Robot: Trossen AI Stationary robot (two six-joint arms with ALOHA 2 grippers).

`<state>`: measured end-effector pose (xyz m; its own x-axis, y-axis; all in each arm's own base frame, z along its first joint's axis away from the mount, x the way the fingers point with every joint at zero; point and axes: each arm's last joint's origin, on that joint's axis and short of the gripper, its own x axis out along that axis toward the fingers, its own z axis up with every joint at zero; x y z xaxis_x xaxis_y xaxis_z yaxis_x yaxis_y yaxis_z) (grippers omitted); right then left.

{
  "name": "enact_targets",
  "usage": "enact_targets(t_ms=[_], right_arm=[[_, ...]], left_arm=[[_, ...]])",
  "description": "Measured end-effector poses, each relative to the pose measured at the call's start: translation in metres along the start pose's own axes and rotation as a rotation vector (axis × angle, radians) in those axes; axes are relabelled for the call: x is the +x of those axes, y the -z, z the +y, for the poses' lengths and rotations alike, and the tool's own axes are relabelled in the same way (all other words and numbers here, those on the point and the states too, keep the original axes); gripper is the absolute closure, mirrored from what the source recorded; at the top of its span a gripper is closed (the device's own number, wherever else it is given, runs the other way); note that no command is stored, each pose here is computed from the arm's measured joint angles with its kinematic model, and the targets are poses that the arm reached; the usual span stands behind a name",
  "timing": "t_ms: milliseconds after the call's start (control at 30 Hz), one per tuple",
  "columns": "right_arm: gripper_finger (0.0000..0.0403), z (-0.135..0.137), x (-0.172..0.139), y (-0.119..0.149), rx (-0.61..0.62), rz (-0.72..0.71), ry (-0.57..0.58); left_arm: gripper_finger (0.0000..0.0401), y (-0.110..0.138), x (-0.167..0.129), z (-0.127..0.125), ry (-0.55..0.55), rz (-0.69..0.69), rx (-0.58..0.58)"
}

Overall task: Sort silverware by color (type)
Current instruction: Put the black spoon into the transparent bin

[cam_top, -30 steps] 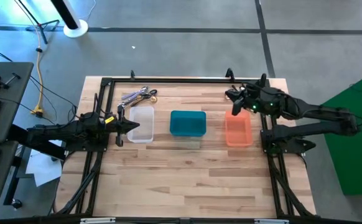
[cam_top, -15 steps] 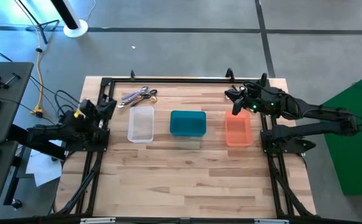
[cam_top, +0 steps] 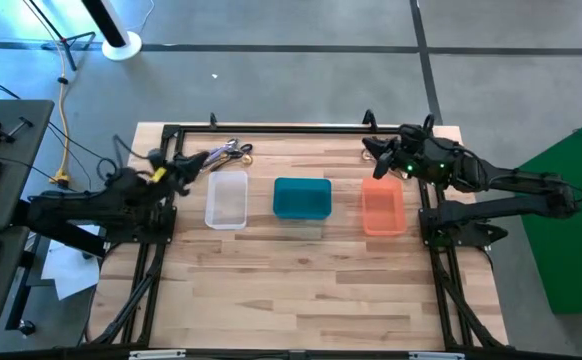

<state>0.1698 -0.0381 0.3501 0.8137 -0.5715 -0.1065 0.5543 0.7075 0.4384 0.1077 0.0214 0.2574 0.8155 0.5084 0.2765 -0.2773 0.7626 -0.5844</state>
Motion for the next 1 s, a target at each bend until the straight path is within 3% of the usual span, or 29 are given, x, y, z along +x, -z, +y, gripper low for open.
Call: enact_targets(t_ms=[167,333,433,567,733,1000], right_arm=[[0.0402,0.003,0.0,-0.004,-0.057,-0.035,-0.048],[0.0402,0.007,0.0,-0.002,-0.16,0.016,-0.173],[0.0402,0.01,0.0,0.0,-0.264,0.043,-0.262],[0.0402,0.013,0.001,0.002,-0.334,0.057,-0.322],[0.0402,0.013,0.002,0.002,-0.341,0.063,-0.332],[0.0402,0.028,0.01,0.0,-0.315,0.023,-0.587]], left_arm=[[0.0354,-0.021,0.035,-0.029,0.013,0.132,0.179],[0.034,-0.042,0.062,-0.056,0.205,0.244,0.371],[0.0339,-0.05,0.07,-0.065,0.273,0.259,0.384],[0.0339,-0.049,0.074,-0.067,0.284,0.261,0.382],[0.0339,-0.045,0.078,-0.066,0.274,0.282,0.371],[0.0339,-0.04,0.082,-0.065,0.266,0.303,0.364]])
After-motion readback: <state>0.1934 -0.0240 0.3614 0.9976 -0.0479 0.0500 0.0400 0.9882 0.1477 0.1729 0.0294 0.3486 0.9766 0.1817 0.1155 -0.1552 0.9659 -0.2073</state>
